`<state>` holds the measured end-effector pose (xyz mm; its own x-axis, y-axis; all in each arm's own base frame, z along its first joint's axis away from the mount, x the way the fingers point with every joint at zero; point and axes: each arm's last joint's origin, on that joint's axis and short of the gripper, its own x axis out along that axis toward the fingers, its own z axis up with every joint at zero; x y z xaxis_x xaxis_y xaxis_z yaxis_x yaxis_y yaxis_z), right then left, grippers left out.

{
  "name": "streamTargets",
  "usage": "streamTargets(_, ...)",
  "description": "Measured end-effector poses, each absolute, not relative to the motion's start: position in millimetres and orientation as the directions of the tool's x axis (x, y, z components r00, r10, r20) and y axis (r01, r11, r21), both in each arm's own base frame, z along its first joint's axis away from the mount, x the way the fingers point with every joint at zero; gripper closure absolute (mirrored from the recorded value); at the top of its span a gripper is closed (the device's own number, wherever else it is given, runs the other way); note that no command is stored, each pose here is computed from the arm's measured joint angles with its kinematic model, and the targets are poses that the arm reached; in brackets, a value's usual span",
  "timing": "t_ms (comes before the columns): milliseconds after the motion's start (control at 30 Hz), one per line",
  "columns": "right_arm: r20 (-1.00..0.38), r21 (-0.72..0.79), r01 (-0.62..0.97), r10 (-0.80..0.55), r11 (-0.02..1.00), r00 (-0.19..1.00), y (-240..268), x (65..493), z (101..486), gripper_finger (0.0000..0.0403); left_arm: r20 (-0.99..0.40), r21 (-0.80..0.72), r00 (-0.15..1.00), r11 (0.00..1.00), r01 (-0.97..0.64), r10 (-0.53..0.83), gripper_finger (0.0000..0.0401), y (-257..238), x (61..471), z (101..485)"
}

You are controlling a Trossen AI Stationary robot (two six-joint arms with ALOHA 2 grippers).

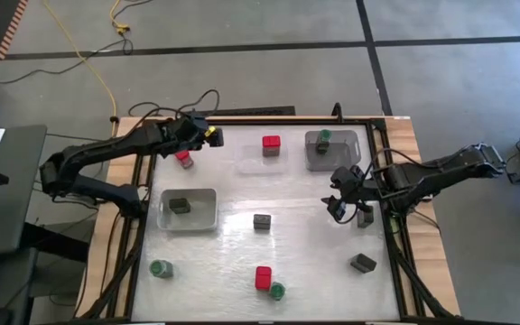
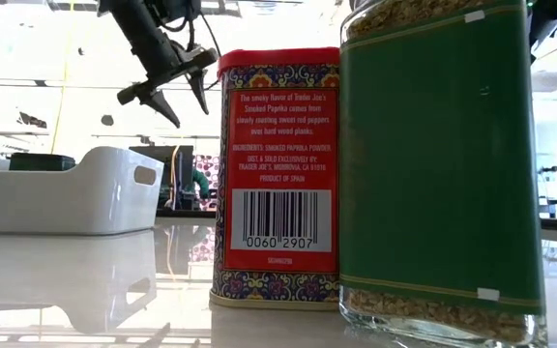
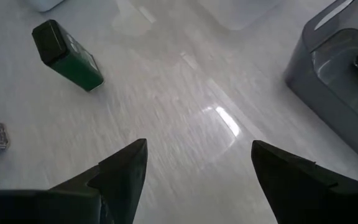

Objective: Sort spices by type
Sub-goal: Put the green seasoning bottle into the black bin

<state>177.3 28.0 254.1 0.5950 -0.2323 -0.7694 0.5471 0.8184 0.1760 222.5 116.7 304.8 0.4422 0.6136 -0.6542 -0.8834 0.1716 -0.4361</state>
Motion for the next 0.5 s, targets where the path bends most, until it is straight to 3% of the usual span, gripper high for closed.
streamTargets(500,-0.769,0.176,0.547,-0.232,0.819,0.595,28.0,177.3,254.1,0.0088,-0.669,-0.442,0.477,0.210,-0.872,0.571,0.0115,115.3,223.2,304.6)
